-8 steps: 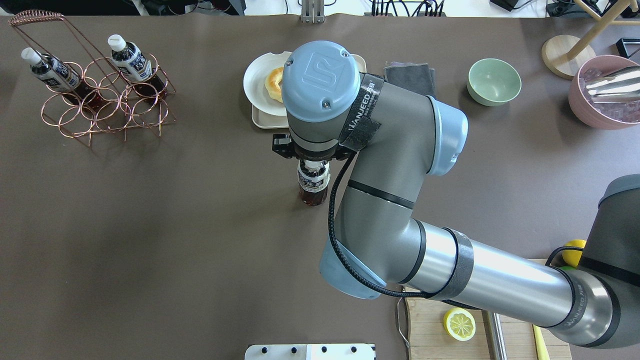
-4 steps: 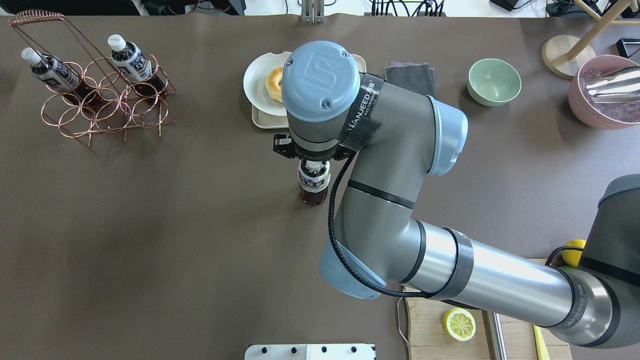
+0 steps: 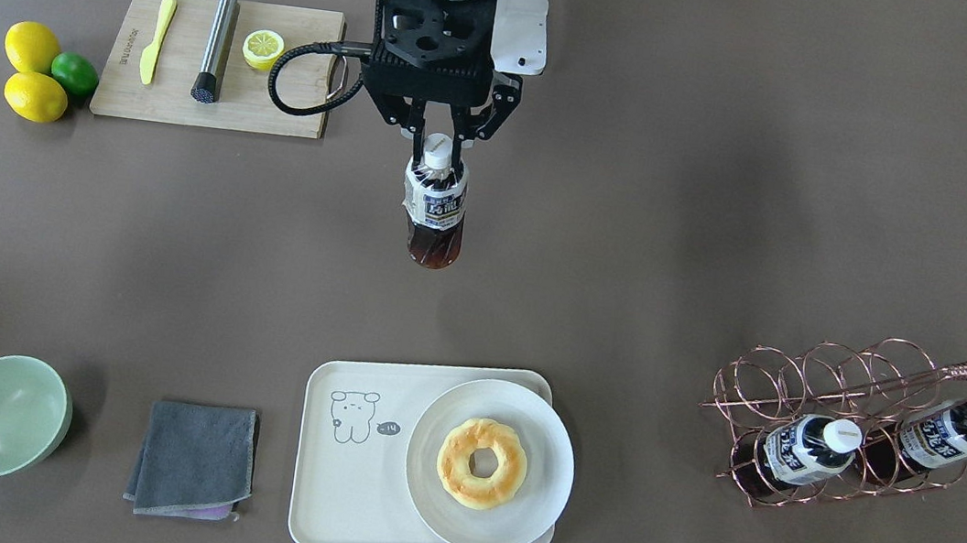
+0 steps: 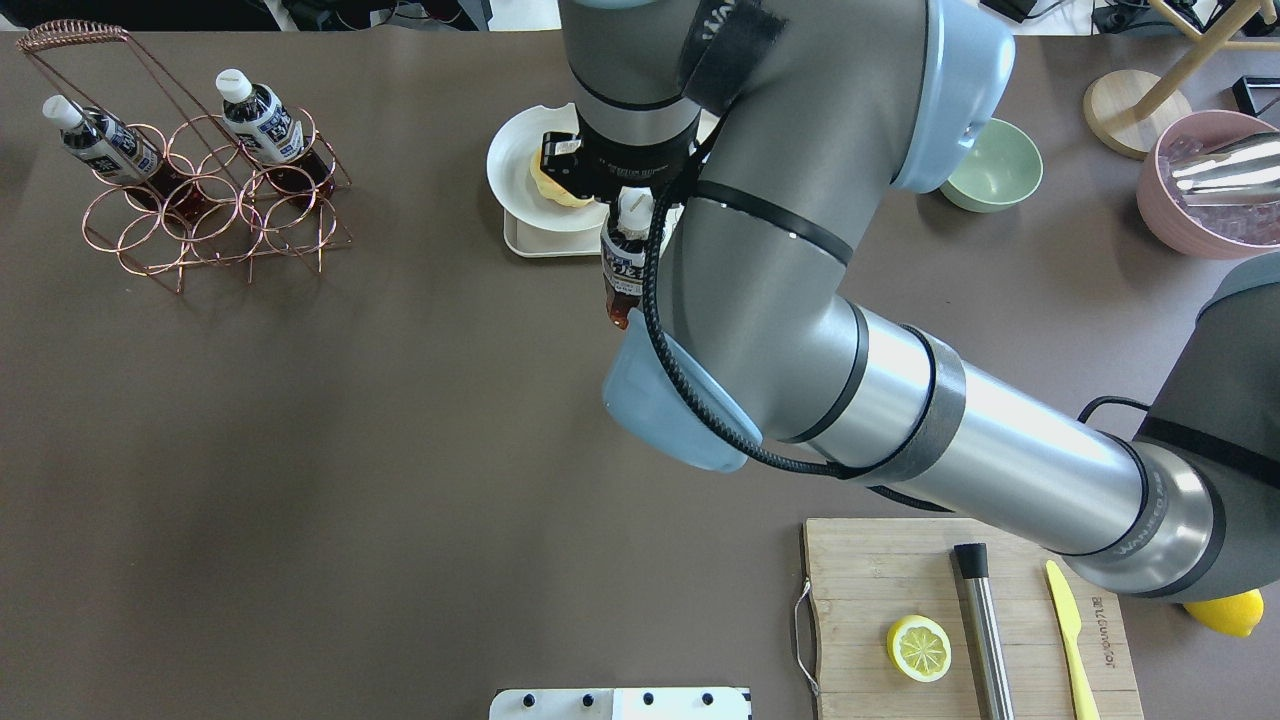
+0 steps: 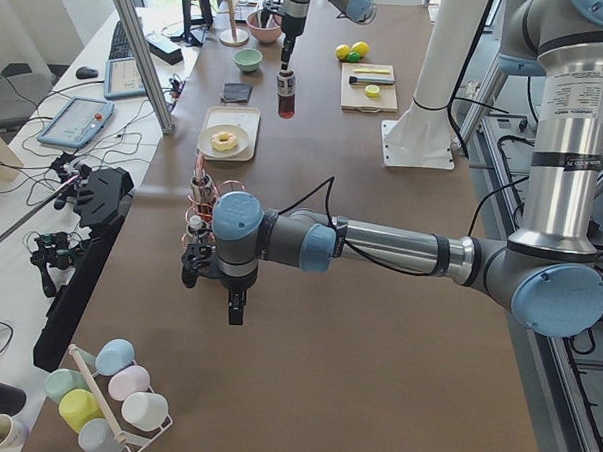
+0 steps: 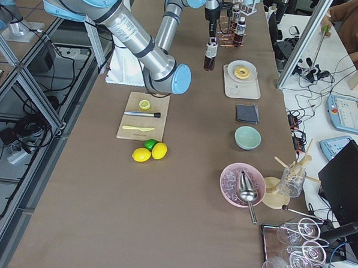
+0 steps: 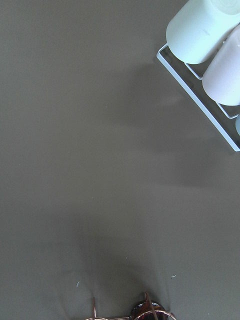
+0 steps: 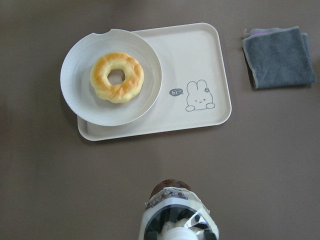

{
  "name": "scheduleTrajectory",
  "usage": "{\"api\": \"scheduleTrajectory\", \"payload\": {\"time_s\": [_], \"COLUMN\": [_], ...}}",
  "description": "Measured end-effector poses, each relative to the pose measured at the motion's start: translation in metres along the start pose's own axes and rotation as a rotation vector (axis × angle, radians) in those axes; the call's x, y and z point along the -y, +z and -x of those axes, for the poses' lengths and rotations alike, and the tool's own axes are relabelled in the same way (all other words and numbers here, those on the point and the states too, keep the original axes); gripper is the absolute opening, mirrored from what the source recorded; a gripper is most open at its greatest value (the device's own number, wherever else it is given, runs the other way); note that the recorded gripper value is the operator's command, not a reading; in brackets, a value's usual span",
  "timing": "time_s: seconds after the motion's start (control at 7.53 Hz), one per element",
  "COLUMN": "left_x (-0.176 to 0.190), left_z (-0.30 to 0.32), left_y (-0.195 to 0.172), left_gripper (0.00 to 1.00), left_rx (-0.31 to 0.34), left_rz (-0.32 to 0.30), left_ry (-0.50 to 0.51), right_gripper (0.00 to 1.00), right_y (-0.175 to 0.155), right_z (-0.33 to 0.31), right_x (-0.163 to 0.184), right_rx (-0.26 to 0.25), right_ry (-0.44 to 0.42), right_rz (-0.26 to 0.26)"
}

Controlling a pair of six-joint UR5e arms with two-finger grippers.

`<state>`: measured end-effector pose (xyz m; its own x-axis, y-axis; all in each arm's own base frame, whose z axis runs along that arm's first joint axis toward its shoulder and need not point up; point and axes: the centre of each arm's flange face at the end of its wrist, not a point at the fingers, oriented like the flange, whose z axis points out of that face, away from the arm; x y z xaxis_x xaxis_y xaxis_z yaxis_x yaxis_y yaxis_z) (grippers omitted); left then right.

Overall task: Place tea on tray
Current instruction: 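Lift the bottle with the right gripper and carry it over the tray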

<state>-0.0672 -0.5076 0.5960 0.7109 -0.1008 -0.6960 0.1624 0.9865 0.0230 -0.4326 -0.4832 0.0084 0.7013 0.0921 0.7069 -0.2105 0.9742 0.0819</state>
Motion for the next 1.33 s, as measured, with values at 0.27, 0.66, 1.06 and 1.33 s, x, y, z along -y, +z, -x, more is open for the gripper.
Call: {"api": "scheduleTrajectory", "payload": {"time_s": [0.27,0.66,1.06,1.33], "left_x": [0.002,0.019,0.028,0.03], "left_z": [-0.003,-0.014,-0.019,-0.02], "left_y": [-0.002,-0.013,-0.019,-0.02], "left_gripper": [0.98,0.98,0.98,0.98], "left_rx": [0.0,0.016,0.036,0.037], "left_rz": [-0.005,-0.033,-0.05,-0.052], "left_ry": [0.005,0.022,0.028,0.029], "right_gripper": [0.0,0.0,0.0,0.0], "right_y": [-0.003,0.028,0.093,0.12], "right_z": [-0.028,-0.027,-0.04,-0.058], "right_x": [0.062,0.183,0.234,0.237], "right_rx": [-0.038,-0.038,-0.025,-0.014], "right_ry": [0.012,0.041,0.049,0.051], "right_rz": [-0.002,0.009,-0.001,-0.002]}}
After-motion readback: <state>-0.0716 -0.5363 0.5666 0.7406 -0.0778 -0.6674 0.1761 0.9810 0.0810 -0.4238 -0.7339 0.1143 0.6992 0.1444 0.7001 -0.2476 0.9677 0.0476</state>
